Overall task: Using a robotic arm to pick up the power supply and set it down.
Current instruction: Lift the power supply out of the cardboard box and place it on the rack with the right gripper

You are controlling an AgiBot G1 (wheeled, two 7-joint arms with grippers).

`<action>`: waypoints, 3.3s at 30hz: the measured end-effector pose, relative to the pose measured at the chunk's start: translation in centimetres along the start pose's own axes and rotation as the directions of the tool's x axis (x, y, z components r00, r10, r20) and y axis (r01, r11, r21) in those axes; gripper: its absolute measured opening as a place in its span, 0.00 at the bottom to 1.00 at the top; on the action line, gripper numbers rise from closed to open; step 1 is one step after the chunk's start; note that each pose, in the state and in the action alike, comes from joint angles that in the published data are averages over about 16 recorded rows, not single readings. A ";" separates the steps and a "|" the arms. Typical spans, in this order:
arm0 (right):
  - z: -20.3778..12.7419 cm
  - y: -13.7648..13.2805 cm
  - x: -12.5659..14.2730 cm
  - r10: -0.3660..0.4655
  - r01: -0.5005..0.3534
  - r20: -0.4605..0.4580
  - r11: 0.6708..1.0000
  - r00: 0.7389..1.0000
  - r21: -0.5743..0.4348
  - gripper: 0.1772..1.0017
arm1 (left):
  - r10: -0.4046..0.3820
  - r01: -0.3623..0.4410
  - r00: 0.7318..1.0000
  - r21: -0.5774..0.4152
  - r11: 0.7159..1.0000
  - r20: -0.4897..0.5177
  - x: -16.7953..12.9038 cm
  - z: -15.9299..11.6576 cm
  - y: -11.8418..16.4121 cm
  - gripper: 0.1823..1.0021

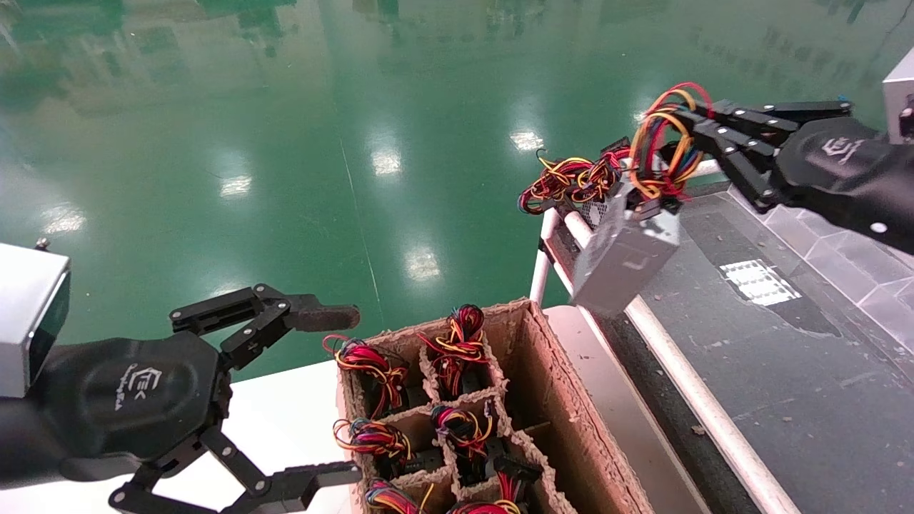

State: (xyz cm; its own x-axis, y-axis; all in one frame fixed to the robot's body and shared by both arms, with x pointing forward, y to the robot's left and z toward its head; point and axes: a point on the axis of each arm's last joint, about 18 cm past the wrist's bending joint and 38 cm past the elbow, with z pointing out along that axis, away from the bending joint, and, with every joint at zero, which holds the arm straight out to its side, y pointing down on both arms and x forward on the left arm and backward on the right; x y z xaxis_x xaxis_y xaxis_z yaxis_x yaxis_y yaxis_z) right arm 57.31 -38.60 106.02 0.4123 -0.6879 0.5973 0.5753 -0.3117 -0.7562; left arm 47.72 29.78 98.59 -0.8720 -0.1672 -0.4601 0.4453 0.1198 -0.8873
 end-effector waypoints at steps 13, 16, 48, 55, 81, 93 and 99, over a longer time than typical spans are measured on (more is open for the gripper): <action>-0.6 4.9 5.2 0.024 -0.045 -0.166 0.991 0.986 -0.122 0.07 | 0.000 0.000 1.000 0.000 1.000 0.000 0.0 0.0 0.0 1.00; -0.4 5.6 5.9 0.033 -0.059 -0.186 0.988 0.982 -0.139 0.07 | 0.000 0.000 1.000 0.000 1.000 0.000 0.0 0.0 0.0 1.00; 2.1 7.1 9.5 0.041 -0.087 -0.255 0.981 0.966 -0.172 0.07 | 0.000 0.000 1.000 0.000 1.000 0.000 0.0 0.0 0.0 1.00; 3.4 7.4 9.9 0.040 -0.098 -0.274 0.975 0.961 -0.199 0.07 | 0.000 0.000 1.000 0.000 1.000 0.000 0.0 0.0 0.0 1.00; 7.1 7.4 11.3 -0.037 -0.068 -0.369 0.961 0.929 -0.268 0.07 | 0.000 0.000 1.000 0.000 1.000 0.000 0.0 0.0 0.0 1.00; 8.4 7.8 11.1 -0.057 -0.067 -0.382 0.951 0.923 -0.302 0.07 | 0.000 0.000 1.000 0.000 1.000 0.000 0.0 0.0 0.0 1.00; 9.6 7.8 10.7 -0.068 -0.058 -0.377 0.948 0.924 -0.313 0.07 | 0.000 0.000 1.000 0.000 1.000 0.000 0.0 0.0 0.0 1.00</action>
State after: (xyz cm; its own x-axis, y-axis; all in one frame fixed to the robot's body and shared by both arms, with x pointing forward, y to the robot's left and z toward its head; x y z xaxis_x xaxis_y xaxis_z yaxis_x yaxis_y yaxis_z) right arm 72.98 -42.05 109.11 0.0752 -0.8613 0.5024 0.3007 -0.4608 -0.8350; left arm 47.72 29.78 98.59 -0.8720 -0.1672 -0.4601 0.4453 0.1198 -0.8873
